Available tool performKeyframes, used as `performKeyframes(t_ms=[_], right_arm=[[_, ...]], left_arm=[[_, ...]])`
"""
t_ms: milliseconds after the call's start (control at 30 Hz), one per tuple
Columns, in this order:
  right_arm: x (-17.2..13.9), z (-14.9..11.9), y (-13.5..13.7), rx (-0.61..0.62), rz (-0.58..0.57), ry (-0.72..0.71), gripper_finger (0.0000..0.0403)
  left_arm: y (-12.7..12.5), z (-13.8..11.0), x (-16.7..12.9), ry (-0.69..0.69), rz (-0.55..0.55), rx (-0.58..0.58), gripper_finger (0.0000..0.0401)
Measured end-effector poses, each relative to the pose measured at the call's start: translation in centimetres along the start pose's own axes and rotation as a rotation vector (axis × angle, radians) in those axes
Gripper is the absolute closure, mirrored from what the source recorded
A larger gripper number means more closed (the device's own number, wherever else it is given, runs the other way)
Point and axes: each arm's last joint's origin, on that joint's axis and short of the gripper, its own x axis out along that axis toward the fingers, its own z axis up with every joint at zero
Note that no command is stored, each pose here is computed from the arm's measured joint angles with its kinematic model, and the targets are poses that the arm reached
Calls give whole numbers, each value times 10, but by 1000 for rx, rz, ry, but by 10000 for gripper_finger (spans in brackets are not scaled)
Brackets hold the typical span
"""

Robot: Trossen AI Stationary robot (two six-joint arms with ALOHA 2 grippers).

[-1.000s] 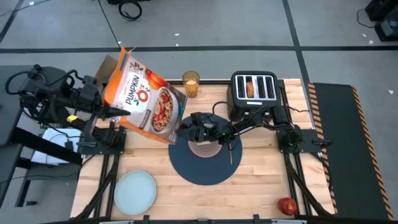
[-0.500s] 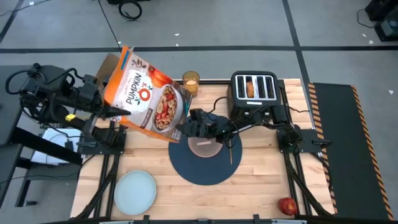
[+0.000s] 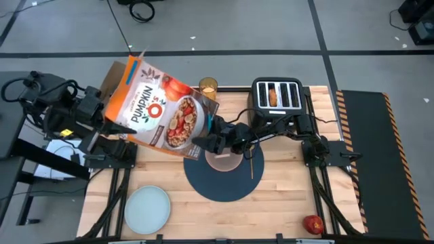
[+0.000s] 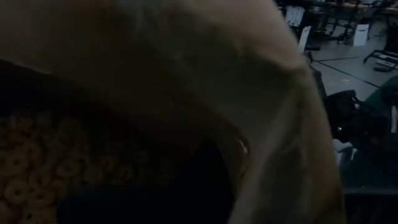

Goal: Arrange a breakfast setting
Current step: Pour the cereal from the cereal box into the bowl

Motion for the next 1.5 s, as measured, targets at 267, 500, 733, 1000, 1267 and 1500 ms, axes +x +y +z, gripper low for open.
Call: performKeyframes(t_ms=[267,500,733,1000,1267,1500], right_arm=[[1,1,0,-23,-9,-17,8],[1,2,0,-20,-10,-33,60],[1,2,0,-36,-13,-35,74],[1,3,0,-97,-24,-48,79],[-5,-3,0,-146,-51,-48,81],[-18,-10,-3,-189,-104,-30,82]], left_arm=[[0,-4,1,46,15,-6,400],[1,-5,1,56,27,-31,391],[1,-7,-1,63,38,-87,336],[2,-6,-16,10,71,-147,230],[4,-10,-26,22,131,-136,148],[6,-18,-42,53,192,-138,150]])
